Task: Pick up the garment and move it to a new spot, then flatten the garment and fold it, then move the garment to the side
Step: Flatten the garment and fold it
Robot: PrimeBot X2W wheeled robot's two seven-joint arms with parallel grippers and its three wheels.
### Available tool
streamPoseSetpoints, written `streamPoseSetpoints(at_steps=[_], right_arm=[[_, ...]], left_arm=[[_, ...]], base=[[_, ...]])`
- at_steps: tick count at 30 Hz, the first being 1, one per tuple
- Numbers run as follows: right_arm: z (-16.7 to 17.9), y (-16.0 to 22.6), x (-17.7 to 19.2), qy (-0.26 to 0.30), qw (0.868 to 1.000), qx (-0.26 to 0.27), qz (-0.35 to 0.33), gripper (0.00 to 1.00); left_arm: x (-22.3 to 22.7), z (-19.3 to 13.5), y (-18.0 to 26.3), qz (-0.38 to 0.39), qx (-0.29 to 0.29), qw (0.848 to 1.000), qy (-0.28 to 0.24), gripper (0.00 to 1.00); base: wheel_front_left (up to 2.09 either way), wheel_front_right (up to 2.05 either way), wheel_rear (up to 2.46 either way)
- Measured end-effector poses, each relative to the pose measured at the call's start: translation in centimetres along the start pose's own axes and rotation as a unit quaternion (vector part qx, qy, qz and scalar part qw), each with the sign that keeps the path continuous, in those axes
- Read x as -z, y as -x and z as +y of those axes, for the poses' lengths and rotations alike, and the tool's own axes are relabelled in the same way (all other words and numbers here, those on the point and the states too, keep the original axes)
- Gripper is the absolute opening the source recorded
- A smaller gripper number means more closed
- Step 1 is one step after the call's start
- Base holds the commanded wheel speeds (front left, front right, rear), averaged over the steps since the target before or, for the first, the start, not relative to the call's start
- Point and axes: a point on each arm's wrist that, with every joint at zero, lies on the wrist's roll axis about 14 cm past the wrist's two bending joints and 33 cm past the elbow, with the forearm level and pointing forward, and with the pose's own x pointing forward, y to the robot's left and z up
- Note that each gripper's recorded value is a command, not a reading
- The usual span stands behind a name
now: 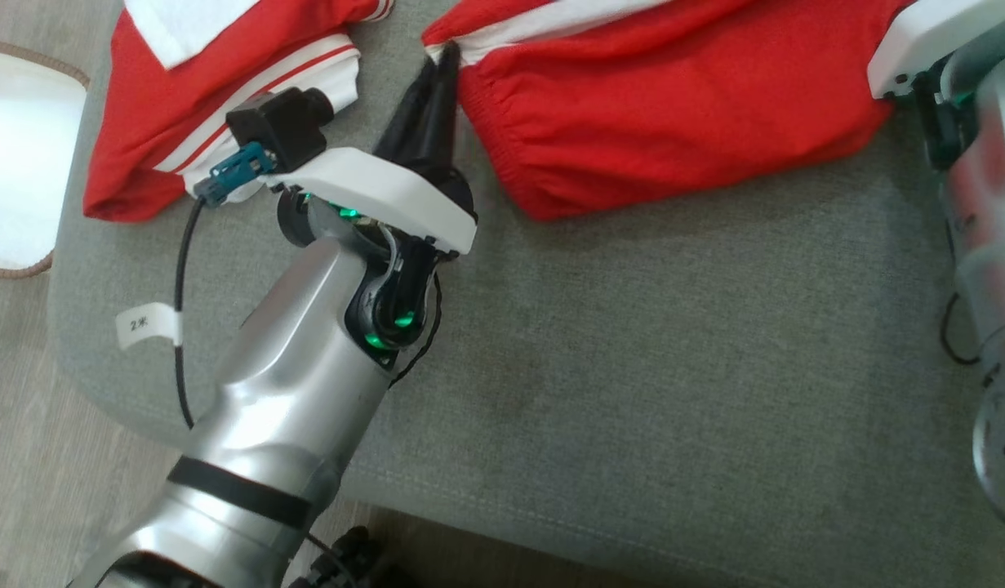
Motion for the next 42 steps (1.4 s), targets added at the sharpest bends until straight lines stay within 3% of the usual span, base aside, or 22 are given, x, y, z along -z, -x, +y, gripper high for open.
streamPoseSetpoints(at_steps=[7, 12, 16, 17, 18, 22, 26, 34, 42], right_arm=[[-1.5, 1.7, -0.8, 0.005, 1.000, 0.027, -0.010, 1.00], [-1.7, 4.2, 4.7, 0.006, 0.996, 0.030, 0.081, 1.00], [-1.8, 4.4, 5.6, 0.007, 0.993, 0.031, 0.116, 1.00], [-1.9, 4.5, 5.7, 0.000, 0.991, 0.035, 0.128, 0.28], [-1.9, 4.5, 5.7, 0.000, 0.991, 0.035, 0.128, 0.00], [-0.8, 5.5, 5.6, -0.031, 0.990, 0.034, 0.136, 0.00], [-0.5, 7.8, 5.4, -0.094, 0.988, 0.057, 0.105, 0.00], [-1.5, 14.4, 6.2, -0.190, 0.972, 0.120, 0.067, 0.00], [-4.5, 20.1, 5.4, -0.194, 0.967, 0.166, 0.012, 0.00]], left_arm=[[0.5, 0.4, 1.7, -0.003, -0.016, 1.000, -0.024, 1.00], [1.9, 1.4, 4.0, 0.007, -0.035, 0.999, -0.034, 1.00], [1.4, 1.5, 4.5, -0.001, -0.039, 0.998, -0.041, 1.00], [1.3, 1.5, 4.7, -0.003, -0.040, 0.998, -0.048, 1.00], [1.3, 1.5, 4.7, -0.003, -0.040, 0.998, -0.048, 1.00], [1.2, 1.8, 5.6, -0.007, -0.051, 0.998, -0.041, 1.00], [1.3, 1.8, 6.9, -0.008, -0.055, 0.996, -0.070, 1.00], [2.8, 2.1, 9.9, 0.003, -0.067, 0.995, -0.078, 1.00], [2.9, -0.6, 10.6, -0.004, -0.023, 0.993, -0.115, 1.00]], base=[[0.00, 0.00, 0.00], [0.00, 0.00, 0.00], [0.00, 0.00, 0.00], [0.00, 0.00, 0.00], [0.00, 0.00, 0.00], [0.00, 0.00, 0.00], [0.00, 0.00, 0.00], [0.00, 0.00, 0.00], [0.00, 0.00, 0.00]])
